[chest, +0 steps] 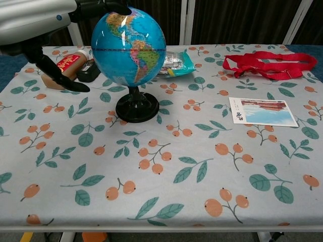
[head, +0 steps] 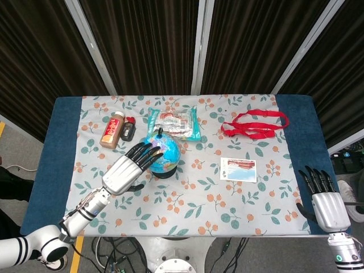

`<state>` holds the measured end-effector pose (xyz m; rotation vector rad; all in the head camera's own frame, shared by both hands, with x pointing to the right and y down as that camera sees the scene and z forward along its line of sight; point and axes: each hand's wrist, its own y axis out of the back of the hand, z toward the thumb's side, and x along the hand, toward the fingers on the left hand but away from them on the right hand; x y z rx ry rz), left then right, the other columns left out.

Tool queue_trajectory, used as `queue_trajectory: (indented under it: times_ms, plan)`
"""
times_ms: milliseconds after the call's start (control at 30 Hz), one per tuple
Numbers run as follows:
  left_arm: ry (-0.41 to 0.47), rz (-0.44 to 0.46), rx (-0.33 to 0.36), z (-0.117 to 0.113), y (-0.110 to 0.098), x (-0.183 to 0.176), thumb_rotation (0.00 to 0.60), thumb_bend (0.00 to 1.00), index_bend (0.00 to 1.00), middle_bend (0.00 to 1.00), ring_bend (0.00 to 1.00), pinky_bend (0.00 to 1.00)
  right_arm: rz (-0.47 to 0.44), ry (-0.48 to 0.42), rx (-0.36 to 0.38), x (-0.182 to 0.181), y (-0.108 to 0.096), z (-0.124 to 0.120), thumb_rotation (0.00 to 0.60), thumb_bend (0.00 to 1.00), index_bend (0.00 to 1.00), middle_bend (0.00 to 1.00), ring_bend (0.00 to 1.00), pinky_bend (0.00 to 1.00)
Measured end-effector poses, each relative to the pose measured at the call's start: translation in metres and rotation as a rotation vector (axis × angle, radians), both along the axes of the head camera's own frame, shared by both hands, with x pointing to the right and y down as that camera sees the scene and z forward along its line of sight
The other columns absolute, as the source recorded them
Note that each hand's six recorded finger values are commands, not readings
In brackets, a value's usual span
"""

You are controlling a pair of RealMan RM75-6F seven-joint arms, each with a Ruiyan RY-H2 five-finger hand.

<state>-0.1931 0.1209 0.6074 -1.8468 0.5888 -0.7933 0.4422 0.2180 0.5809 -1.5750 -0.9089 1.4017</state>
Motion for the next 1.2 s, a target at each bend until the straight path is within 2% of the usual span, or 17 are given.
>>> queue_trajectory:
  times_ms: [233, 500, 733, 967, 1200]
  plan:
    - [-0.018, -0.038, -0.005, 0.003, -0.006, -0.012, 0.600, 0.01, 0.04, 0.07, 0.00, 0.11, 0.002, 0.001, 0.000, 0.000, 0.000, 0.000, 0.600, 0.17, 0.00, 0.00, 0.00, 0.00]
    - [-0.093, -0.152, -0.005, 0.003, -0.014, -0.062, 0.600, 0.01, 0.04, 0.08, 0.00, 0.11, 0.005, 0.005, 0.000, 0.001, 0.000, 0.000, 0.600, 0.17, 0.00, 0.00, 0.00, 0.00]
    - [-0.096, -0.224, 0.015, -0.007, -0.018, -0.088, 0.600, 0.01, 0.04, 0.08, 0.00, 0.11, 0.000, 0.006, 0.000, -0.001, 0.000, 0.000, 0.600, 0.17, 0.00, 0.00, 0.00, 0.00]
    - [-0.046, -0.168, 0.043, -0.017, -0.013, -0.071, 0.600, 0.01, 0.04, 0.08, 0.00, 0.11, -0.003, 0.006, -0.003, -0.003, -0.001, 0.000, 0.600, 0.17, 0.00, 0.00, 0.00, 0.00]
    - [0.021, -0.047, 0.039, -0.019, -0.002, -0.025, 0.600, 0.01, 0.04, 0.08, 0.00, 0.11, 0.003, 0.003, -0.003, -0.001, -0.001, 0.000, 0.600, 0.17, 0.00, 0.00, 0.00, 0.00]
